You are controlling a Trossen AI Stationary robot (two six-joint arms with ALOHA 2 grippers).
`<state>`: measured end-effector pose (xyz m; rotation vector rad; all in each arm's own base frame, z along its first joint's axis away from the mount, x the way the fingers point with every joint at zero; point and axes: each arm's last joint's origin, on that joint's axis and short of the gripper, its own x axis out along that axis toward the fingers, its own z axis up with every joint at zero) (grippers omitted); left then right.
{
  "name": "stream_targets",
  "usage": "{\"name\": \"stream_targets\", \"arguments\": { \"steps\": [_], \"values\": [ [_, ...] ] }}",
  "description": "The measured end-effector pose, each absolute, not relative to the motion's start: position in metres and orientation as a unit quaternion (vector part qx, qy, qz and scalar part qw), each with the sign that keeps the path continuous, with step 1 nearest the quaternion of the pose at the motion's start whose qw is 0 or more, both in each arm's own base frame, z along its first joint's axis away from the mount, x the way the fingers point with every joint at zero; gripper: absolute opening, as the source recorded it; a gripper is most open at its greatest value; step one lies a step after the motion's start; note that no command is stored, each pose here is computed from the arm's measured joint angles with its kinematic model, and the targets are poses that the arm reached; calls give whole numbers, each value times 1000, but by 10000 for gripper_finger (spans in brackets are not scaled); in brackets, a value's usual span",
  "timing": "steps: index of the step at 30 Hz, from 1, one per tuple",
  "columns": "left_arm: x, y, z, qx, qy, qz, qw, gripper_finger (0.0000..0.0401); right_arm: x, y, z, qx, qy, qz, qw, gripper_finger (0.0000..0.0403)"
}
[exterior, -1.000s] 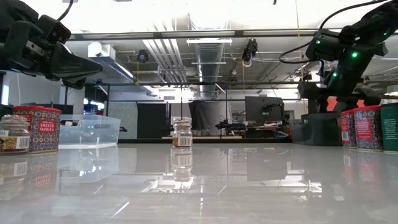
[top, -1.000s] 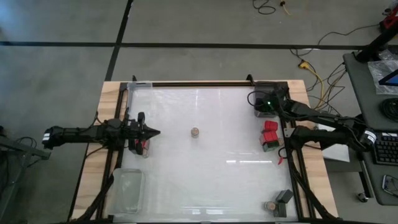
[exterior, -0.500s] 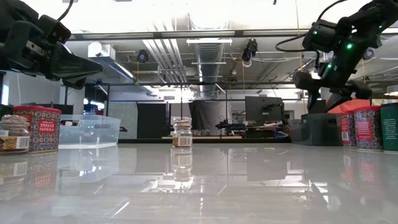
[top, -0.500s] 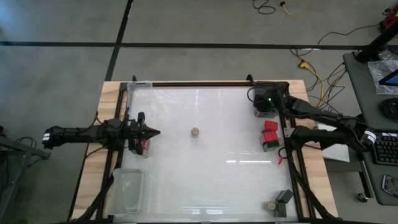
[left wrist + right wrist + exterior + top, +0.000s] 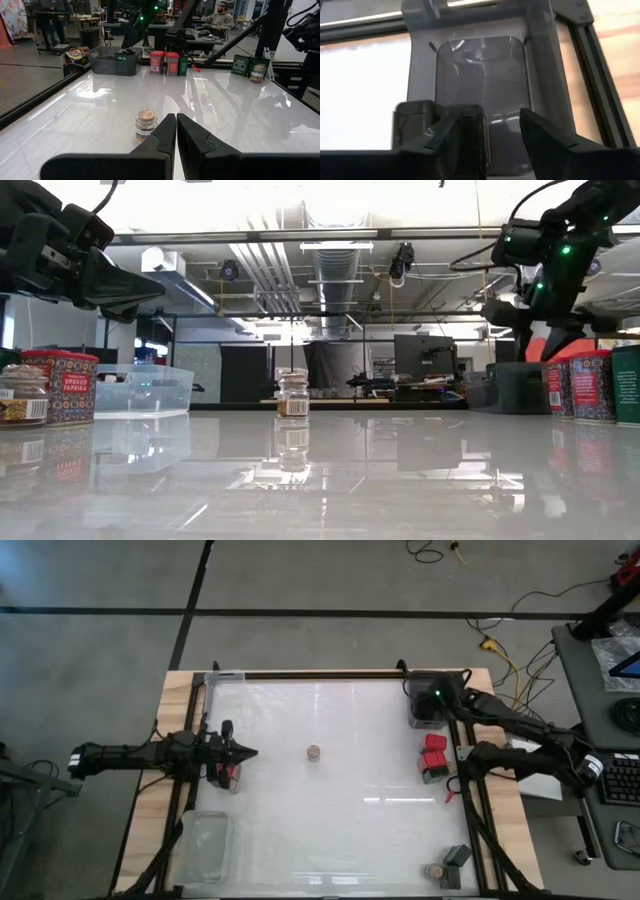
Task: Sort spices by type
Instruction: Put the black seasoning can into the black bin
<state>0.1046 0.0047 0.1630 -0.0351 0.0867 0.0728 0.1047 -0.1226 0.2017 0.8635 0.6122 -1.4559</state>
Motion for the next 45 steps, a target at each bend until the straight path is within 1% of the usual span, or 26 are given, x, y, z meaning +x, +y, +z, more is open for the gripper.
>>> {"name": "stream_targets", "arguments": {
  "steps": [12, 18, 24, 29, 45],
  "values": [
    [105, 5, 163, -18, 43, 36, 998, 0, 101, -126, 202, 384, 264, -635, 616, 59],
    [105, 5, 163, -18, 43, 36, 998, 0, 101, -126, 202, 382, 262, -638, 615, 25],
    [105, 5, 163, -18, 43, 36, 998, 0, 102, -127, 202, 385, 260, -629, 623, 11],
    [105, 5, 163, -18, 43, 36, 998, 0, 103, -126, 202, 392, 266, -614, 631, 13],
    [105, 5, 163, -18, 43, 36, 998, 0, 103, -126, 202, 400, 259, -616, 627, 13]
  ]
}}
